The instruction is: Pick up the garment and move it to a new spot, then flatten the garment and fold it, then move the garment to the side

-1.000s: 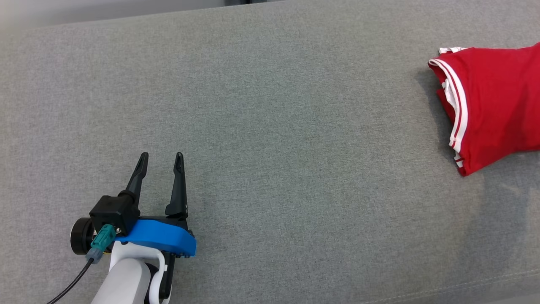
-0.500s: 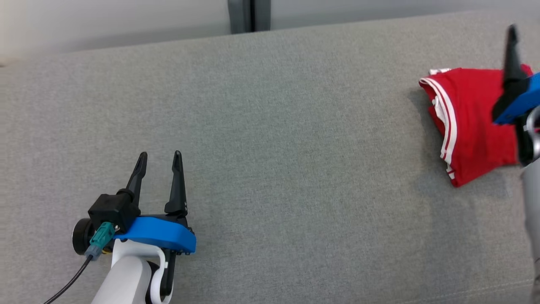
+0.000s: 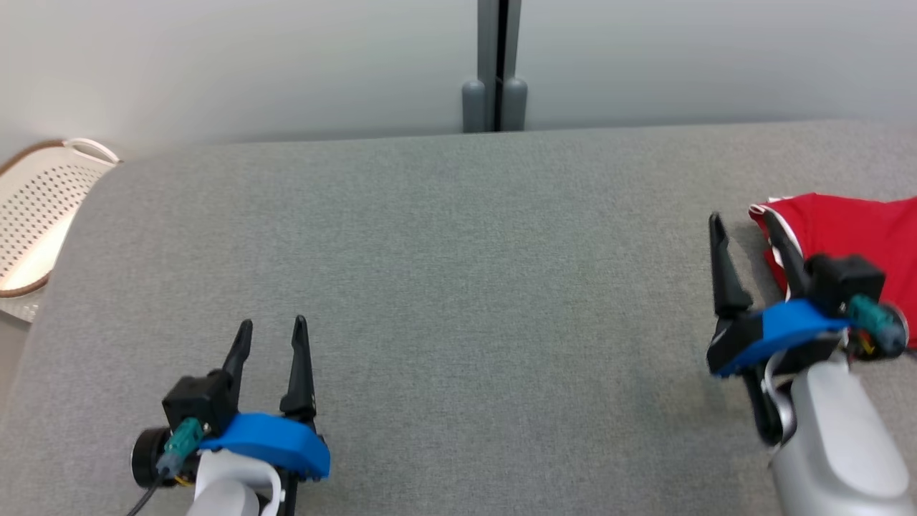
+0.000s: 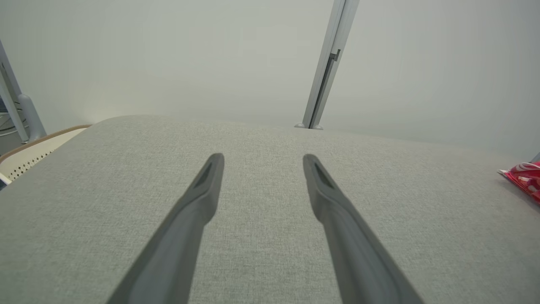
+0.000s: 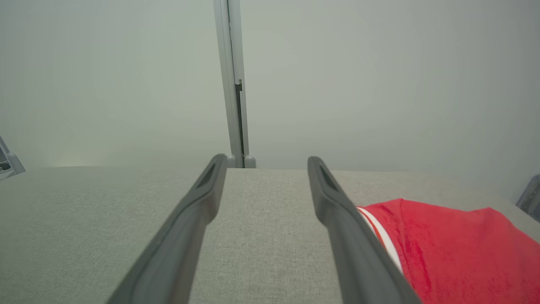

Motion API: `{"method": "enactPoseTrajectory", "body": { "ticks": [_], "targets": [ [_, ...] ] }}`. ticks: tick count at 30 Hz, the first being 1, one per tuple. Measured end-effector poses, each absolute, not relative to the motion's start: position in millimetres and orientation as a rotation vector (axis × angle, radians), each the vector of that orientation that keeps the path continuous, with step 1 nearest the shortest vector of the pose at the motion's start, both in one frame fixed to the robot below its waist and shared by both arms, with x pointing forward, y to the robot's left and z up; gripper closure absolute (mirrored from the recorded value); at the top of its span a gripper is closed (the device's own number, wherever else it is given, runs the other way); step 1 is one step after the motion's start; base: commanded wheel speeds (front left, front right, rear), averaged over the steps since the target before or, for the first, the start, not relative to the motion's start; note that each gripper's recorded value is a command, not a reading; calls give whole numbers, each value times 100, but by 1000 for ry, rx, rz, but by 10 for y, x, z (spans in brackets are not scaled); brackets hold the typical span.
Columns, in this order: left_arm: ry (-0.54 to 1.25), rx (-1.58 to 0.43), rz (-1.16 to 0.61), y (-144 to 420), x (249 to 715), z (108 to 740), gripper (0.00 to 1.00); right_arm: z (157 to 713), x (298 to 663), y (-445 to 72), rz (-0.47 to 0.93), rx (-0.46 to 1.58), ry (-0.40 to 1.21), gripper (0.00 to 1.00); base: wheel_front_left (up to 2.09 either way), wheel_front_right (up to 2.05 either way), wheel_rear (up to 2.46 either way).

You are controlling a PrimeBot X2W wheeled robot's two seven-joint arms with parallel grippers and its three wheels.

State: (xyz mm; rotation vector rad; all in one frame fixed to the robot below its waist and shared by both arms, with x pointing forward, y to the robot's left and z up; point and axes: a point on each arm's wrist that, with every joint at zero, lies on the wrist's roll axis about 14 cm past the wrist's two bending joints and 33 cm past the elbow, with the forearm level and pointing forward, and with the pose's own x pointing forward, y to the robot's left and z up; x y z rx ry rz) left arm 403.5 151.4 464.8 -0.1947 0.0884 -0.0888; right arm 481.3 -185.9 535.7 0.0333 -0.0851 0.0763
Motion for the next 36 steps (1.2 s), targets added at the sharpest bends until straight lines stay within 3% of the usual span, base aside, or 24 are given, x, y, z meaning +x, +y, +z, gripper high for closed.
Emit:
{"method": "enactPoseTrajectory", "body": {
  "ticks": [17,36],
  "targets": [
    [125,-192,-57,1587,3508,4508,0,5065,3953,-1597,108,167,-71,0,0,0,0],
    [114,-181,-62,1555,3502,4544,0,4913,3783,-1672,85,188,-10,0,0,0,0]
  ]
}}
